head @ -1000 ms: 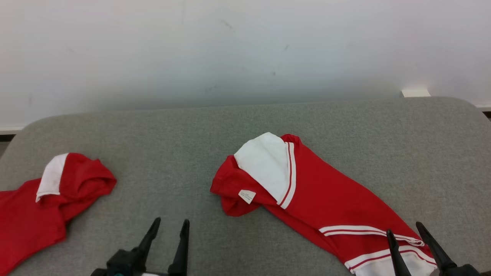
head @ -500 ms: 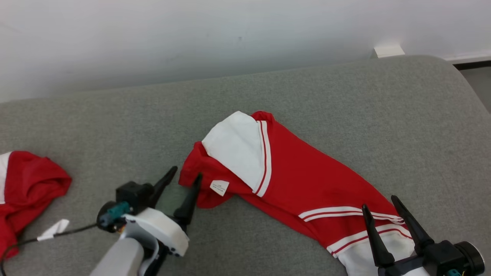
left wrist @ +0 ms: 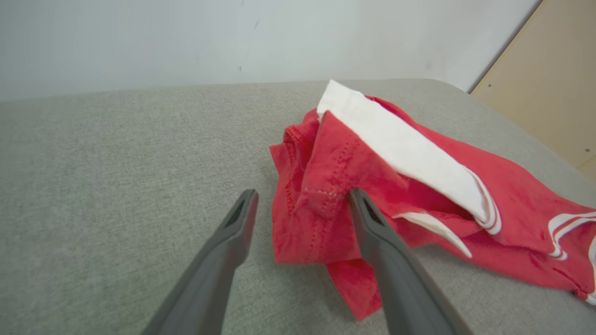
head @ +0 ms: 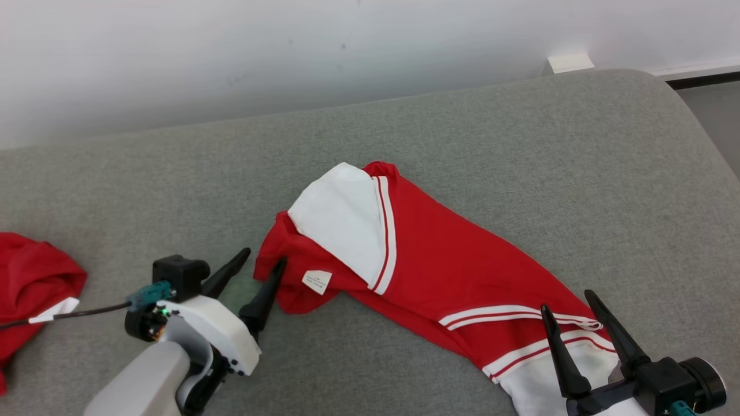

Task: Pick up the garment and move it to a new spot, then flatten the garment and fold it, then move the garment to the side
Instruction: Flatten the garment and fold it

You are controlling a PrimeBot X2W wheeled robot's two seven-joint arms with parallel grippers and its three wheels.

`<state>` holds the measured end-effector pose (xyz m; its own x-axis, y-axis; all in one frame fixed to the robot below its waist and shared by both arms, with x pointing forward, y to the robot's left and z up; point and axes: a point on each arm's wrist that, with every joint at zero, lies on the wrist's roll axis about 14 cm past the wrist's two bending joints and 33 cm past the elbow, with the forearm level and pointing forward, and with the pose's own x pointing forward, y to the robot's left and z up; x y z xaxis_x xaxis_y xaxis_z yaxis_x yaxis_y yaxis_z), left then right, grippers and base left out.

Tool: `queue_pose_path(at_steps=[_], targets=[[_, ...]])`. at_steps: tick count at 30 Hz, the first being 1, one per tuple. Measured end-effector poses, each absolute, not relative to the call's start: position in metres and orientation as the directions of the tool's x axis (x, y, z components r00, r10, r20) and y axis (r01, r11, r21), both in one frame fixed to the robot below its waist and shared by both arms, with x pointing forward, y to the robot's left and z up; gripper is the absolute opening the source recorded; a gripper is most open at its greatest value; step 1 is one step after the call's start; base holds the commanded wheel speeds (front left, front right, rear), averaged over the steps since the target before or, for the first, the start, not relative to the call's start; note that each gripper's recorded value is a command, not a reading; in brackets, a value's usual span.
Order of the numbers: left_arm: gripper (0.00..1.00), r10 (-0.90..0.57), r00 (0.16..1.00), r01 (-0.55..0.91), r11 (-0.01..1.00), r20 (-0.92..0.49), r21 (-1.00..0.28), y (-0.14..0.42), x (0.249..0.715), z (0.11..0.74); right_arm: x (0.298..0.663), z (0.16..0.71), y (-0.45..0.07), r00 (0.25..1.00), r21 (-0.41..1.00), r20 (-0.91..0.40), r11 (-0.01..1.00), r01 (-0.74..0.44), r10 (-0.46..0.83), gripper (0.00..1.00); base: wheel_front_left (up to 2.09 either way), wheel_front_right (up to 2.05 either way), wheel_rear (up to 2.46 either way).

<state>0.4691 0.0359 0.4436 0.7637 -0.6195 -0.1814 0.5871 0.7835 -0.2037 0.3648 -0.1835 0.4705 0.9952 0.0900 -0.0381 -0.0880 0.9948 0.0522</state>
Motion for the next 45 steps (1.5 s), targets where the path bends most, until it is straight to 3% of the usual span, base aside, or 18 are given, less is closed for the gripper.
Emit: queue_pose_path(at_steps=[6, 7, 8, 18, 25, 38, 40, 41, 45], targets=[[1.00, -0.644, 0.739, 0.602, 0.764, -0.201, -0.232, 0.027, 0.469, 0.437, 0.363, 0.467, -0.188, 0.996, 0.056, -0.049, 0.996, -0.070, 0.073, 1.00, 0.00, 0.00, 0.00], [0.46, -0.649, 0.733, 0.608, 0.759, -0.203, -0.232, 0.025, 0.469, 0.436, 0.362, 0.467, -0.189, 0.996, 0.057, -0.051, 0.996, -0.067, 0.070, 1.00, 0.00, 0.00, 0.00], [0.00, -0.656, 0.727, 0.614, 0.753, -0.202, -0.235, 0.023, 0.468, 0.436, 0.362, 0.466, -0.189, 0.996, 0.060, -0.052, 0.996, -0.063, 0.066, 1.00, 0.00, 0.00, 0.00], [0.00, -0.668, 0.744, 0.643, 0.725, -0.024, -0.246, 0.026, 0.463, 0.497, 0.357, 0.462, -0.189, 0.997, 0.080, -0.061, 0.996, -0.049, 0.054, 1.00, 0.00, 0.00, 0.00], [0.00, -0.608, 0.793, 0.596, 0.755, 0.050, -0.273, 0.068, 0.420, 0.517, 0.353, 0.464, -0.184, 0.996, 0.089, -0.051, 0.994, -0.066, 0.071, 1.00, 0.00, 0.00, 0.00], [0.00, -0.419, 0.890, 0.312, 0.849, -0.181, -0.427, 0.100, 0.326, 0.432, 0.351, 0.454, -0.166, 0.989, 0.109, -0.080, 0.987, -0.119, 0.128, 1.00, 0.00, 0.00, 0.00], [0.44, -0.407, 0.891, 0.308, 0.868, -0.203, -0.389, 0.103, 0.321, 0.424, 0.350, 0.454, -0.164, 0.987, 0.111, -0.079, 0.986, -0.128, 0.137, 1.00, 0.00, 0.00, 0.00], [1.00, -0.397, 0.895, 0.302, 0.875, -0.204, -0.378, 0.103, 0.320, 0.422, 0.350, 0.454, -0.164, 0.987, 0.111, -0.079, 0.985, -0.130, 0.139, 1.00, 0.00, 0.00, 0.00], [1.00, -0.338, 0.919, 0.256, 0.902, -0.200, -0.349, 0.115, 0.316, 0.422, 0.348, 0.461, -0.165, 0.988, 0.103, -0.057, 0.985, -0.136, 0.142, 1.00, 0.00, 0.00, 0.00]])
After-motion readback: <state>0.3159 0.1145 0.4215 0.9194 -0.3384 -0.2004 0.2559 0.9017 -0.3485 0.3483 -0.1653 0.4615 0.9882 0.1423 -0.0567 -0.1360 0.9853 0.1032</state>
